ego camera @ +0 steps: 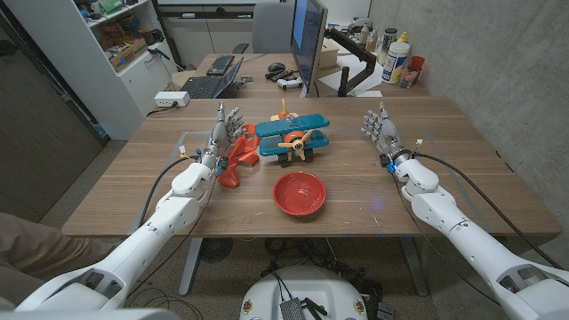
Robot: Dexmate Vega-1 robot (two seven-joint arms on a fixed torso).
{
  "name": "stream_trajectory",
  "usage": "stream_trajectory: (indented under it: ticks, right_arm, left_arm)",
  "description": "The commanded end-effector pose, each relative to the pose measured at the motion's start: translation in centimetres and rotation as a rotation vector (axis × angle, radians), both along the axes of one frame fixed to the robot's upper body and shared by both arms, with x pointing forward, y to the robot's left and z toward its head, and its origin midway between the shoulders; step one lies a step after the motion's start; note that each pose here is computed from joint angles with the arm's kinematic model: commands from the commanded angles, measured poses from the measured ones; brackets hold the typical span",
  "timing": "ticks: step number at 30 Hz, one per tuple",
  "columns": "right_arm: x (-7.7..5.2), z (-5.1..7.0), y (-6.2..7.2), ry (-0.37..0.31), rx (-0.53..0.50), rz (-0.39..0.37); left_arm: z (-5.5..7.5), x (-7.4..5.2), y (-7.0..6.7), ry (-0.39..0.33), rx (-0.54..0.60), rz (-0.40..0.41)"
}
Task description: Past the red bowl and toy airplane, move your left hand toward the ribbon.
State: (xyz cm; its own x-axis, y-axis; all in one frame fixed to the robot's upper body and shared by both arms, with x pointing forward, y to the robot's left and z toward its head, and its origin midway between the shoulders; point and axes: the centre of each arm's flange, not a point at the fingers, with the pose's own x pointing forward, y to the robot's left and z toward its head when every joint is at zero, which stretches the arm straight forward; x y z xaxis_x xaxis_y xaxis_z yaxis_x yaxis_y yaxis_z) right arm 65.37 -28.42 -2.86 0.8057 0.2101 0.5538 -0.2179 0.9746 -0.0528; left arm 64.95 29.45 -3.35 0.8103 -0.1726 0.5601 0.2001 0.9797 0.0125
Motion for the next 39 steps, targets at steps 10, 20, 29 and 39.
stream_trajectory:
  ticks: [10,20,29,39]
  right_arm:
    - [-0.2,-0.5,1.0,0.014,0.028,0.019]
    - [-0.2,-0.1,0.2,0.002,0.034,0.007]
    - [-0.4,0.3,0.1,-0.010,0.032,0.011]
    - [-0.5,0.3,0.0,-0.015,0.031,0.008]
  left_arm:
    - [-0.1,-1.0,0.1,0.001,0.015,0.002]
    - [0.1,-1.0,-0.3,0.001,0.020,0.005]
    - [0.2,-1.6,-0.3,0.003,0.051,0.031]
    - [0.3,-2.1,-0.2,0.007,0.075,0.060]
